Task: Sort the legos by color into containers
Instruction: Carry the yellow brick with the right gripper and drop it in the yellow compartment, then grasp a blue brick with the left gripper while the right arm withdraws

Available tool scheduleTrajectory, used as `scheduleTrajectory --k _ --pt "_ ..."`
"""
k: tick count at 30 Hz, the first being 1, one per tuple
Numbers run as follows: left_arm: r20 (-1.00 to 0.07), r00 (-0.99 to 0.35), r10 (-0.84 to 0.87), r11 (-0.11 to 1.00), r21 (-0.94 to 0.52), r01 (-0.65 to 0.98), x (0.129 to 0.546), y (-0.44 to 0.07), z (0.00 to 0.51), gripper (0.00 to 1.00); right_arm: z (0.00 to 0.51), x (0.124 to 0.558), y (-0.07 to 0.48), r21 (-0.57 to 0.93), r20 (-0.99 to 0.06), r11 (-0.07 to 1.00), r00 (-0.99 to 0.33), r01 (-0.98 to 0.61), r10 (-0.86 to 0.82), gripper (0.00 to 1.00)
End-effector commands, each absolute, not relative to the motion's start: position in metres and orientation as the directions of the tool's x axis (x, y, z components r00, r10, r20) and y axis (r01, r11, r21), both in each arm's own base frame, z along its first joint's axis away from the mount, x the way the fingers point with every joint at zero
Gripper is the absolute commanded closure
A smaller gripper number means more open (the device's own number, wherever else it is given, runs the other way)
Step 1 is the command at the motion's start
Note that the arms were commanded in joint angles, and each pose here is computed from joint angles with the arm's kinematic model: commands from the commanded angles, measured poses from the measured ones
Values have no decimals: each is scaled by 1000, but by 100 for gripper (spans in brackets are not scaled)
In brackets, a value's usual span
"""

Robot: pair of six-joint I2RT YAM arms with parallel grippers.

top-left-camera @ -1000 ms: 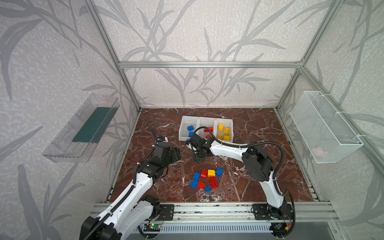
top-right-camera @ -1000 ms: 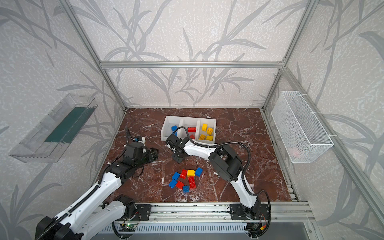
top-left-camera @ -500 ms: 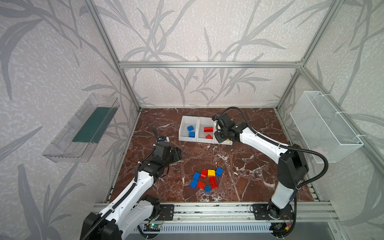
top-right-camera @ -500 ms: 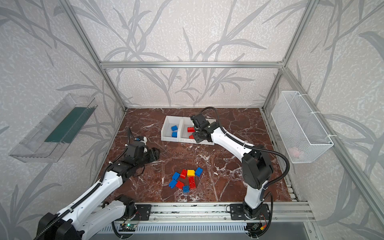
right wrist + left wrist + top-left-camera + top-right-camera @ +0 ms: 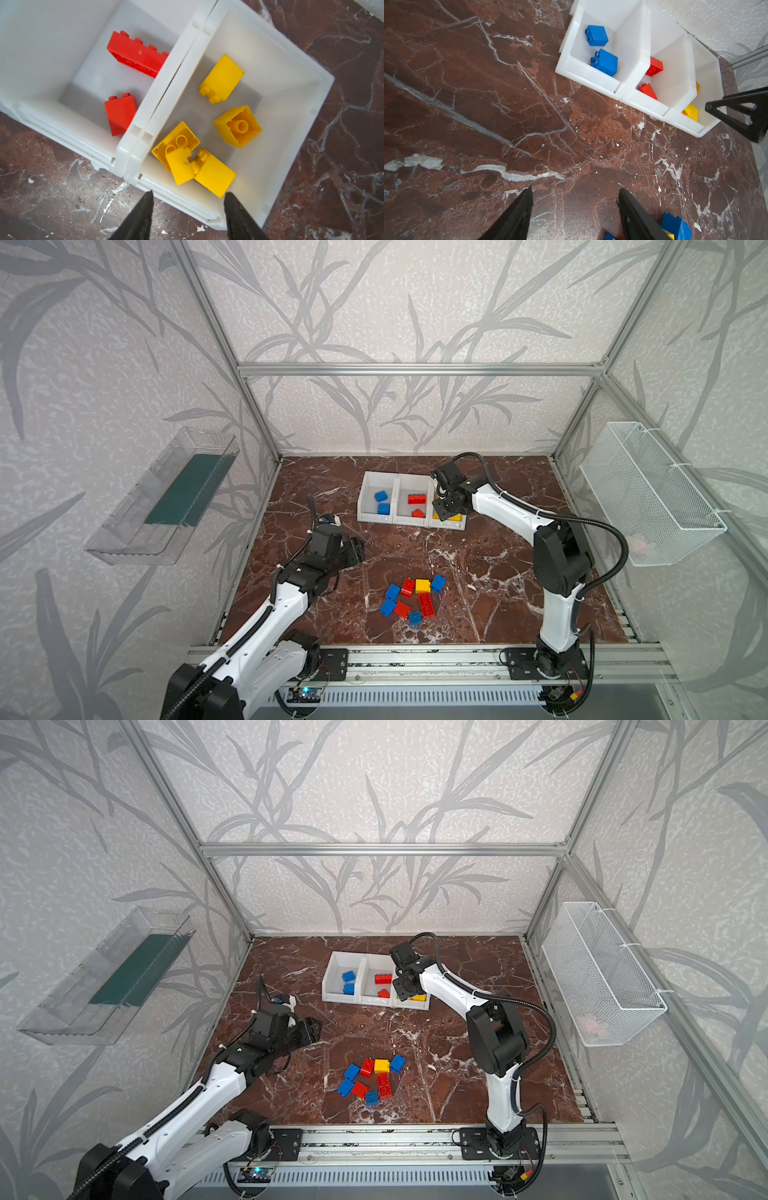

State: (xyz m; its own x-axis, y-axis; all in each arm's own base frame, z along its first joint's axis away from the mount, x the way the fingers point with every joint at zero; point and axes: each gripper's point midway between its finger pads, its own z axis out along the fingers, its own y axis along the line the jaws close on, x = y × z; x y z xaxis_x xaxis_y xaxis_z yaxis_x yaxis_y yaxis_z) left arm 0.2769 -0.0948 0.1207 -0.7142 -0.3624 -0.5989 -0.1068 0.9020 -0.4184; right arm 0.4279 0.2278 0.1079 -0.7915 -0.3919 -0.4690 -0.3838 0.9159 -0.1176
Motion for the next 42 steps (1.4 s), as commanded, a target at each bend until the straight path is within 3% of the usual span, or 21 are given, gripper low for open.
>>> scheduleTrajectory --k 1,11,24,33,42 --pt "-602 -712 -360 896 -435 -86 276 -99 123 32 124 429 223 -122 -484 924 -791 -361 -373 40" --pt "-622 -759 -193 928 -366 64 274 -134 123 30 147 383 201 -47 -520 951 -806 -304 -283 38" --pt "-586 -789 184 865 -285 414 262 -244 112 29 140 279 130 6 -510 992 -853 -129 -108 36" --pt "-501 -746 438 753 -249 609 235 -309 90 29 130 251 87 6 -543 999 -839 40 37 34" --pt "-365 -704 609 682 -211 700 210 -347 61 29 125 243 79 18 -536 998 -842 65 65 33"
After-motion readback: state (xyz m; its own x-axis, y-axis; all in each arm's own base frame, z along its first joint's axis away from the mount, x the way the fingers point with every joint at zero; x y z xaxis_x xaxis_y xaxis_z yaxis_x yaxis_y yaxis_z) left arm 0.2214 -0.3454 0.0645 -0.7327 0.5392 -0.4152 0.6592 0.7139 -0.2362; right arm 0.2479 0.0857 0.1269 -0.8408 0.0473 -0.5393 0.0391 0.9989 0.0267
